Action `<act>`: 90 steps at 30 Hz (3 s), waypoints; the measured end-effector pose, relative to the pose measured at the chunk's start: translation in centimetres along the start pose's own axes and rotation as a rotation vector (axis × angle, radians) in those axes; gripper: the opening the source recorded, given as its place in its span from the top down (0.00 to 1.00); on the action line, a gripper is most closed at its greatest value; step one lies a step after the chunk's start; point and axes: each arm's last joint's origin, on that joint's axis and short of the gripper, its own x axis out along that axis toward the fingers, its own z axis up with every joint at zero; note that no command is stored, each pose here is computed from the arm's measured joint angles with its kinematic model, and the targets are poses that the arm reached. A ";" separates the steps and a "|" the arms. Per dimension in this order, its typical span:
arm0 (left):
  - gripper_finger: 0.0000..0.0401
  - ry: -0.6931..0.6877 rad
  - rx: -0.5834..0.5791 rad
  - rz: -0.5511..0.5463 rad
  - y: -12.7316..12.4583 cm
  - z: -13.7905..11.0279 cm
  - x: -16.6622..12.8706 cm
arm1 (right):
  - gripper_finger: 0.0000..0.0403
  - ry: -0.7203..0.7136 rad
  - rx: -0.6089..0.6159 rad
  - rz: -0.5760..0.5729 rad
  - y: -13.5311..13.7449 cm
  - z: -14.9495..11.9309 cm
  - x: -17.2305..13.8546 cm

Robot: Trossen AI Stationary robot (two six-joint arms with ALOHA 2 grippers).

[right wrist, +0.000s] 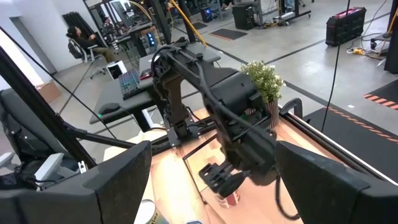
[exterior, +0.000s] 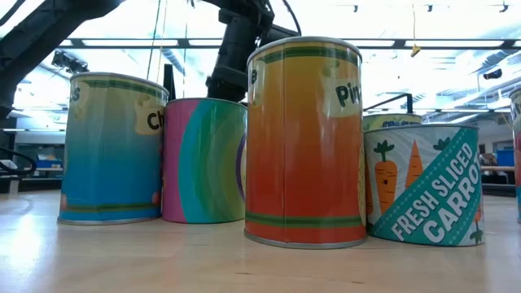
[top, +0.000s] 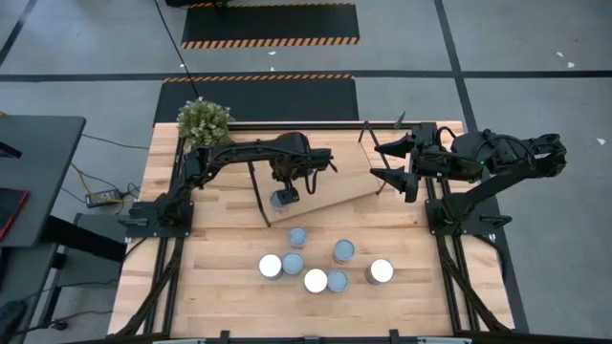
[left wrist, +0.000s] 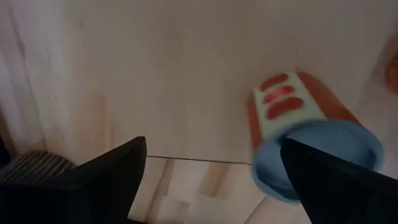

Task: Pick and place cans onto a shelf
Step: Put the canned tomatoes on the shelf

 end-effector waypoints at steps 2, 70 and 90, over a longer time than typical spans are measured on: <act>0.06 0.002 -0.051 -0.002 0.4 0.0 0.0 | 0.13 0.000 -0.003 0.000 0.0 0.0 0.0; 0.06 -0.363 0.154 -0.245 -20.1 -11.2 -5.8 | 0.13 0.470 -0.068 0.085 3.6 -6.2 2.6; 0.06 -0.679 -0.140 -0.173 -18.2 -14.0 -10.2 | 0.09 1.067 -0.185 0.075 7.3 -16.9 5.6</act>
